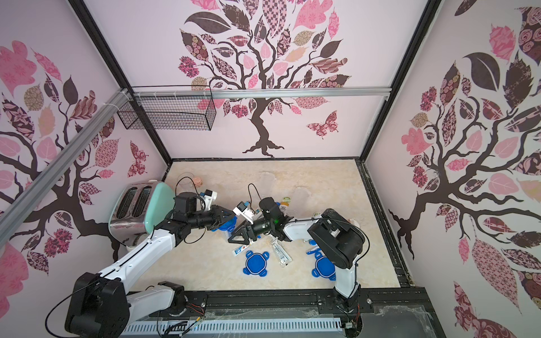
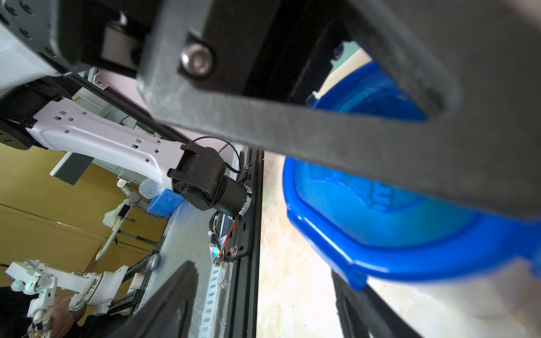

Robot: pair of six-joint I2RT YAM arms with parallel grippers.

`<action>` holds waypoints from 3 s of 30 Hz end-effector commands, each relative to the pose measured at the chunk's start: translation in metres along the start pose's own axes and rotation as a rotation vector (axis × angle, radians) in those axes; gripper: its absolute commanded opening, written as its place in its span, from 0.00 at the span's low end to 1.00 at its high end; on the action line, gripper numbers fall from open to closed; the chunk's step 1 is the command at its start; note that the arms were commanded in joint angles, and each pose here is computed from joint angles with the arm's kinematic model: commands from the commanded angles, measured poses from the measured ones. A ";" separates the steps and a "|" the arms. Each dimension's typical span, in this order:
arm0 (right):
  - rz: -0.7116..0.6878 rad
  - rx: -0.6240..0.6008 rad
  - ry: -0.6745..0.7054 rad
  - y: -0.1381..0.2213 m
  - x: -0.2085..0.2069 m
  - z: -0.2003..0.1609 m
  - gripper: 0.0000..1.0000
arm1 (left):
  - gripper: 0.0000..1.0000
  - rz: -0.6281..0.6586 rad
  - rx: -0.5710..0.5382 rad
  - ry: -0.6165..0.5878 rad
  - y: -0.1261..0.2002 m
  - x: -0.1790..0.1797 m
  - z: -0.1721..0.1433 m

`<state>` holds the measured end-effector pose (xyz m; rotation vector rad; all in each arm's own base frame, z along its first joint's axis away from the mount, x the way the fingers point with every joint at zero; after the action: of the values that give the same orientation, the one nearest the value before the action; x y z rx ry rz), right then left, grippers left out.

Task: Take out toiletry kits
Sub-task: Unfasten the latch on the container.

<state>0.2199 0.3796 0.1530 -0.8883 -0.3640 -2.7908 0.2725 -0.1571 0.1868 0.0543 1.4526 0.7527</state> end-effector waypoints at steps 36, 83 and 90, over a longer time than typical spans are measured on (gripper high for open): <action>0.122 -0.115 0.186 -0.010 0.016 0.031 0.72 | 0.14 0.156 0.011 0.128 -0.012 0.073 -0.029; 0.146 -0.238 0.552 0.010 0.049 -0.003 0.76 | 0.18 0.136 -0.002 0.084 -0.006 0.050 -0.018; 0.178 -0.185 0.504 0.012 0.060 0.002 0.78 | 0.23 0.114 -0.004 0.042 -0.001 0.029 -0.010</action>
<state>0.1805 0.3607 0.1820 -0.2114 0.0725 -2.8162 0.2723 -0.1560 0.1858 0.0159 1.4134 0.7592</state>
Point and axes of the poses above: each gripper's point midway between its finger pads, its own y axis back along the fingers, its own x axis along the line the jaws close on, z = x × y, the point moved 4 cm from there along y, back along the fingers, and after that the axes turned 8 degrees about y, right-handed, at the moved point
